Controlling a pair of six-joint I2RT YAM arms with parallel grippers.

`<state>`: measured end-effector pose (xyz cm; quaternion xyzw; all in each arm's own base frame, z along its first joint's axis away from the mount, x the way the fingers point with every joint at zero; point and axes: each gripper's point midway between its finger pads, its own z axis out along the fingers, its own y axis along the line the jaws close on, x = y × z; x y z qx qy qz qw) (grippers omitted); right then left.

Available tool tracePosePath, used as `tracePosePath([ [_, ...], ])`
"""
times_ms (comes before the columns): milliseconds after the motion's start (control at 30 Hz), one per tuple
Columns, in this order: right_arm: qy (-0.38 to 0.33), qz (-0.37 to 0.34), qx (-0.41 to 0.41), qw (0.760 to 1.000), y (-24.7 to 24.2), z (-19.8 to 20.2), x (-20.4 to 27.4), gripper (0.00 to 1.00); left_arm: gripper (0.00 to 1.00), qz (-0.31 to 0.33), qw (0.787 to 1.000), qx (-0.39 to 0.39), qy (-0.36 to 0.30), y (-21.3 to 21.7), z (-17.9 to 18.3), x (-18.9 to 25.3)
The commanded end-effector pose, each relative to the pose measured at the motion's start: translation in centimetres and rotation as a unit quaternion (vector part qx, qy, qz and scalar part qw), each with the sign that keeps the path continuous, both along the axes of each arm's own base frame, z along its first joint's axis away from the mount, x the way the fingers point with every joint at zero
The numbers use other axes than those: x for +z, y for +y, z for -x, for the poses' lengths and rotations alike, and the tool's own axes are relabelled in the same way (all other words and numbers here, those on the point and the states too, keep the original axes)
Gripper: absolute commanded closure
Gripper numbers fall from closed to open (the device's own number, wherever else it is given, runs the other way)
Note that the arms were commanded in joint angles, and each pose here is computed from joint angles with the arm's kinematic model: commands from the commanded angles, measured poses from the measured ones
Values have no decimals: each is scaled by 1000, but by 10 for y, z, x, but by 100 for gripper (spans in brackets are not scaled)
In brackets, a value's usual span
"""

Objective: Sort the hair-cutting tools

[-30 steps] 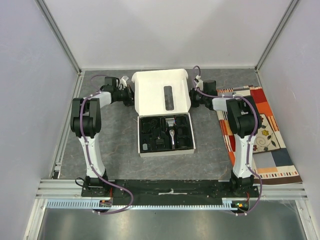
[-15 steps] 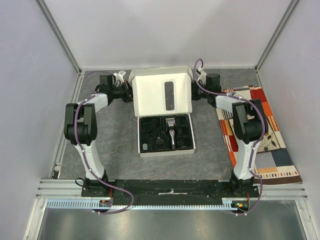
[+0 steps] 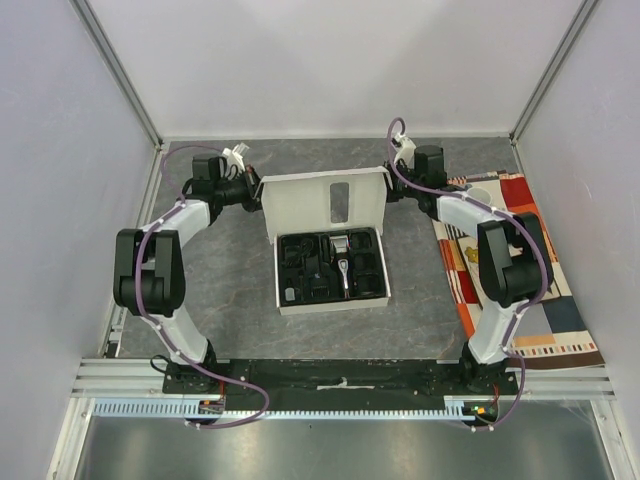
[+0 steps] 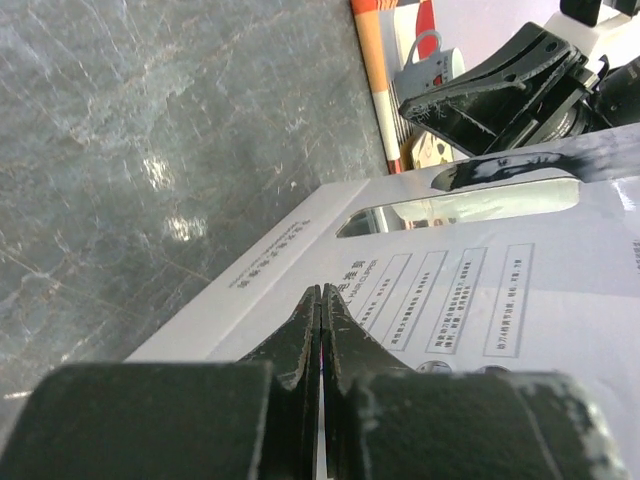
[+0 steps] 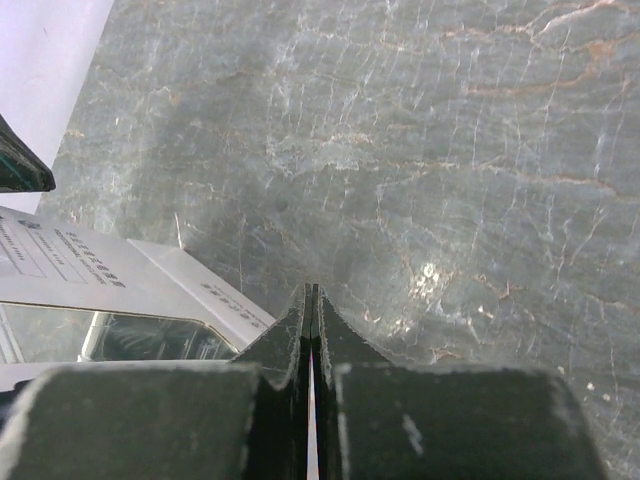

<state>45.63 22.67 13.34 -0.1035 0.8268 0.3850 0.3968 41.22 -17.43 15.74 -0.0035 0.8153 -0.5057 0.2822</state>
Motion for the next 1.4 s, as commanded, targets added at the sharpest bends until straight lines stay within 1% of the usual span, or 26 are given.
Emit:
tracePosePath([
  [0, -21, 13, 12, 1000, 2, 13, 9, 100, 98, 2, 1000, -8, -27, -4, 13, 16],
  [333, -21, 27, 2, 999, -4, 23, 6, 100, 98, -21, 999, 5, -38, 2, 24, 21],
  [367, -22, 29, -1, 999, -5, 23, 7, 100, 98, -35, 998, 12, -47, 5, 22, 21],
  [400, -24, 35, -6, 999, -8, 23, 6, 100, 98, -45, 998, 16, -40, 8, 26, 23],
  [467, -20, 43, -14, 999, -11, 23, 4, 100, 98, -72, 996, 41, -45, 16, 21, 24],
  [500, -21, 51, -25, 998, -15, 21, 3, 100, 98, -86, 994, 49, -35, 20, 25, 27],
  [567, -15, 61, -37, 997, -20, 22, 0, 100, 98, -123, 989, 79, -34, 32, 21, 23],
  [600, -15, 75, -57, 995, -27, 20, -1, 100, 98, -138, 986, 87, -19, 37, 25, 20],
  [633, -10, 85, -66, 994, -32, 21, -3, 100, 98, -160, 981, 104, -26, 45, 23, 20],
  [733, -10, 120, -106, 987, -50, 22, -6, 100, 98, -202, 971, 126, -14, 60, 29, 14],
  [800, -16, 131, -124, 984, -58, 20, -1, 100, 98, -219, 967, 133, -6, 65, 33, 9],
  [833, 0, 146, -133, 980, -64, 25, -7, 100, 98, -230, 964, 136, 3, 69, 37, 4],
  [1100, 21, 184, -145, 972, -81, 48, -8, 100, 98, -238, 964, 112, 30, 69, 66, -16],
  [1267, 31, 195, -132, 971, -76, 60, -13, 100, 98, -228, 969, 90, 28, 63, 79, -19],
  [1367, 35, 199, -126, 971, -72, 68, -17, 100, 98, -207, 975, 69, 29, 54, 88, -18],
])
